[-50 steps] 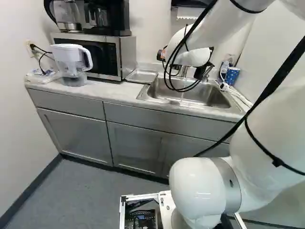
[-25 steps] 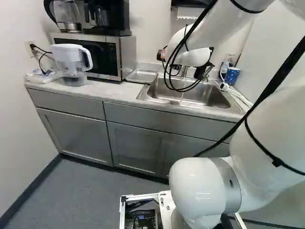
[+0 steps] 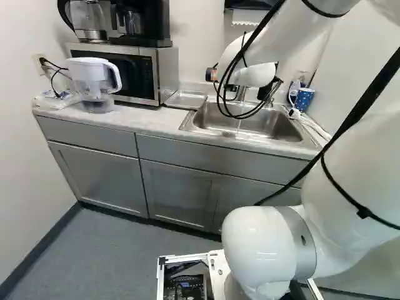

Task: Rinse the cup and place it in the tray

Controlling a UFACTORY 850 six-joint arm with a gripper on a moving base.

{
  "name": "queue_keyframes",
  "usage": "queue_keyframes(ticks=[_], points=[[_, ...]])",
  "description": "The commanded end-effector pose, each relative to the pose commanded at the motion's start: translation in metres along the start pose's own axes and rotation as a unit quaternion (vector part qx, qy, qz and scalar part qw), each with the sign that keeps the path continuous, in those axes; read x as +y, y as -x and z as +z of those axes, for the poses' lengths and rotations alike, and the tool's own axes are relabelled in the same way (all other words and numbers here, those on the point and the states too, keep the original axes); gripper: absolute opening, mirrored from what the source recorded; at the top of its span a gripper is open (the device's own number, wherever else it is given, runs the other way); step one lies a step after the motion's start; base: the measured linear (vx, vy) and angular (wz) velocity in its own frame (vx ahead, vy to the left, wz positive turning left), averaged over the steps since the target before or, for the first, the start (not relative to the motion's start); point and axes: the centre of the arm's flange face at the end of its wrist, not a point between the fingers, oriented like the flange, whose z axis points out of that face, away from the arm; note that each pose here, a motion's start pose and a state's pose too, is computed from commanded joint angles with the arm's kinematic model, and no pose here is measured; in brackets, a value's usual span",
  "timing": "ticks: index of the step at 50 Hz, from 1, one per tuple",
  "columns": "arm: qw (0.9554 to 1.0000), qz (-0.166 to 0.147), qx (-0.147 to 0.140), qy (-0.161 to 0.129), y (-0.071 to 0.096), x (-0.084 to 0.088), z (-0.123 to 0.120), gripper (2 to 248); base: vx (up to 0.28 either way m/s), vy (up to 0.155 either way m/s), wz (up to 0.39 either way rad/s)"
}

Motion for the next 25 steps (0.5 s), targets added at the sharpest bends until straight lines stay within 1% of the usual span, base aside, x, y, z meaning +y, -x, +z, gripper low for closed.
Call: queue_keyframes(ticks=[6, 13, 19, 25], points=[[0.9995, -0.032, 0.0, 0.0, 0.0, 0.0, 0.0, 125, 0.0, 0.0, 0.0], [0.9977, -0.068, 0.0, 0.0, 0.0, 0.0, 0.0, 125, 0.0, 0.0, 0.0], [0.995, -0.1, 0.0, 0.0, 0.0, 0.0, 0.0, 125, 0.0, 0.0, 0.0], [0.9914, -0.131, 0.0, 0.0, 0.0, 0.0, 0.0, 125, 0.0, 0.0, 0.0]])
